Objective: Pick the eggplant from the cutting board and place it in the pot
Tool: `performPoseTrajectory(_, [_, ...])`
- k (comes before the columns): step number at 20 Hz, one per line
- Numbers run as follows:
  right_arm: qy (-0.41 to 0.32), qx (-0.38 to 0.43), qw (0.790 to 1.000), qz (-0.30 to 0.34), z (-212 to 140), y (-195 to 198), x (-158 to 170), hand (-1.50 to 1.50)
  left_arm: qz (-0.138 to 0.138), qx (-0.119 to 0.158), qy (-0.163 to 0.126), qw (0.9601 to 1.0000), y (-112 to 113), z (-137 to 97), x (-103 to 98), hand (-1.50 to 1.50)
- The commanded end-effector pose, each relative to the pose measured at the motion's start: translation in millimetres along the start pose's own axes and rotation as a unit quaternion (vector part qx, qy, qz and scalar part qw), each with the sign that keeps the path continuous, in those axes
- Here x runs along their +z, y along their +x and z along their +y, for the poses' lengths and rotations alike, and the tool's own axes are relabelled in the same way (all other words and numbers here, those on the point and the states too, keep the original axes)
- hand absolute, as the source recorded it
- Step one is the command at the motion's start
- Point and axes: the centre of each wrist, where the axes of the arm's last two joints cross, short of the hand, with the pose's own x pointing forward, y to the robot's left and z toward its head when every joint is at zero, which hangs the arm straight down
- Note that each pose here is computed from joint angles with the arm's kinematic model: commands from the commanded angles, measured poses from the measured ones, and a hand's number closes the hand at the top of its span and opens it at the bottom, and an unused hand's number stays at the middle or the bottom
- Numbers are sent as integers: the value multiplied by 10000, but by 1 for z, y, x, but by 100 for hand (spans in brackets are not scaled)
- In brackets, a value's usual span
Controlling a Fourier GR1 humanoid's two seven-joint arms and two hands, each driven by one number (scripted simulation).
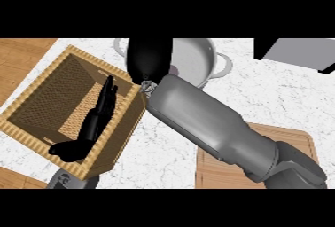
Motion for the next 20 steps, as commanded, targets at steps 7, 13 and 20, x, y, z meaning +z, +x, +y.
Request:
performPoseTrajectory(7, [-911,18,9885,1206,-27,22,-17,150,262,-90,-317,9991,-11,-10,-2,0])
performPoseTrajectory(13, [-974,109,9814,1649,-29,22,-27,150,304,-95,-190,9993,-11,-9,-2,0])
performPoseTrajectory(20, [-923,6,9770,1921,-16,12,-37,150,390,-171,-32,9991,-11,3,1,0])
